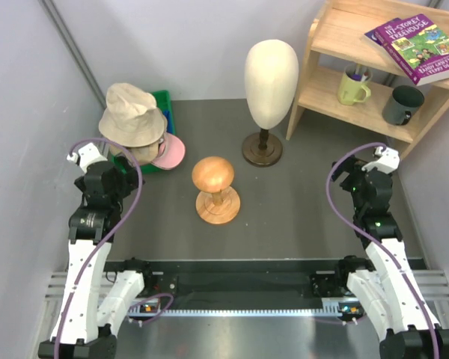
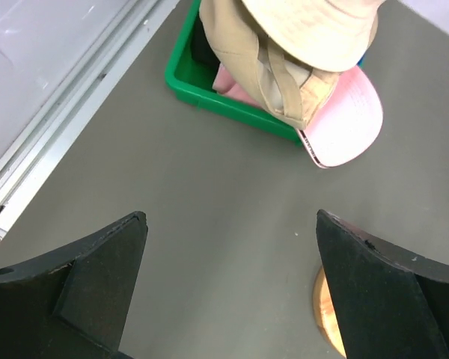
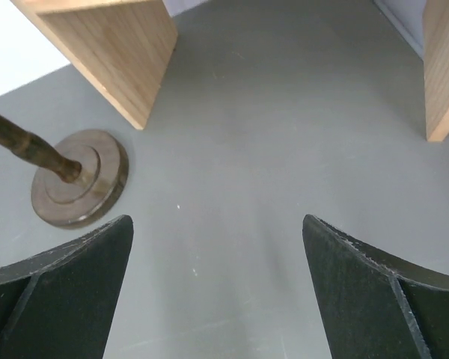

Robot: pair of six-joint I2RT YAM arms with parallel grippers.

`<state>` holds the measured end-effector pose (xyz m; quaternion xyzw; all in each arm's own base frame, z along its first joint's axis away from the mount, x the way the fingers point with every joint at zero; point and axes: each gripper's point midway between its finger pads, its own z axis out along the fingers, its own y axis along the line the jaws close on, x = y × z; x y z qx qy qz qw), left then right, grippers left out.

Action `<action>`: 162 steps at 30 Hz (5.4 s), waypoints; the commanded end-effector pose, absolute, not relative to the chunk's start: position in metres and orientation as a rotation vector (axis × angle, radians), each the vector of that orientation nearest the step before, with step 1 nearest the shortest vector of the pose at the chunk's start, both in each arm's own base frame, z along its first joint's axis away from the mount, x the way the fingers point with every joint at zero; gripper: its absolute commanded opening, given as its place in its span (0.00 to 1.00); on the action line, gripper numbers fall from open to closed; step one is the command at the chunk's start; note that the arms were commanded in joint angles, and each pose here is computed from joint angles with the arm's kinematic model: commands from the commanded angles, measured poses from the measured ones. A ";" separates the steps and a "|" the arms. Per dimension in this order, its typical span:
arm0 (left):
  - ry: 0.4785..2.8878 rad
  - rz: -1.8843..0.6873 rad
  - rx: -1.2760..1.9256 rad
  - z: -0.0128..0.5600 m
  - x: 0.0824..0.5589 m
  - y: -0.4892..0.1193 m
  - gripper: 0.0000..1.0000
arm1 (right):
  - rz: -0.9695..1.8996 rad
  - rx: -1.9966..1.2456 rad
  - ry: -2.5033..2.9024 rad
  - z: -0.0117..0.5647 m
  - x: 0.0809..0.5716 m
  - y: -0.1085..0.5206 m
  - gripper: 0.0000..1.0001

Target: Stack the hats

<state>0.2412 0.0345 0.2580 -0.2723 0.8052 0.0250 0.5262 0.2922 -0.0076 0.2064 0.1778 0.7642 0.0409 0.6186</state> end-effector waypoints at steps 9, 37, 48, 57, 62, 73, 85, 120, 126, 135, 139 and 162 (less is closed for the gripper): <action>1.822 -0.112 -0.331 0.325 0.290 -0.002 0.99 | 0.080 0.419 1.562 0.274 0.303 -0.016 0.97; 1.932 0.394 -0.583 0.349 0.468 0.047 0.99 | 0.137 0.408 1.590 0.279 0.334 -0.005 0.95; 1.914 0.328 -0.577 0.332 0.491 0.061 0.33 | 0.170 0.380 1.623 0.274 0.340 0.003 0.94; 1.806 0.170 -0.464 0.378 0.495 0.039 0.00 | 0.164 0.372 1.628 0.278 0.336 0.003 0.93; 1.695 -0.015 -0.334 0.431 0.488 0.006 0.00 | 0.157 0.371 1.636 0.281 0.334 0.002 0.93; 1.414 -0.585 -0.015 0.550 0.445 -0.117 0.00 | 0.148 0.384 1.639 0.287 0.310 -0.001 0.92; 1.015 -1.100 0.118 0.666 0.389 -0.260 0.00 | 0.148 0.439 1.646 0.273 0.266 -0.007 0.92; 0.788 -1.491 0.013 0.659 0.392 -0.383 0.00 | 0.165 0.434 1.653 0.266 0.247 -0.005 0.92; 0.823 -1.495 0.013 0.640 0.399 -0.404 0.00 | 0.149 0.441 1.656 0.265 0.243 -0.008 0.92; 0.847 -1.527 -0.002 0.624 0.402 -0.423 0.00 | 0.146 0.440 1.662 0.264 0.245 -0.008 0.92; 0.824 -1.577 0.028 0.629 0.382 -0.435 0.00 | 0.140 0.440 1.667 0.263 0.245 -0.009 0.92; 0.904 -1.216 0.160 0.625 0.423 -0.379 0.00 | 0.145 0.422 1.682 0.258 0.248 -0.006 0.92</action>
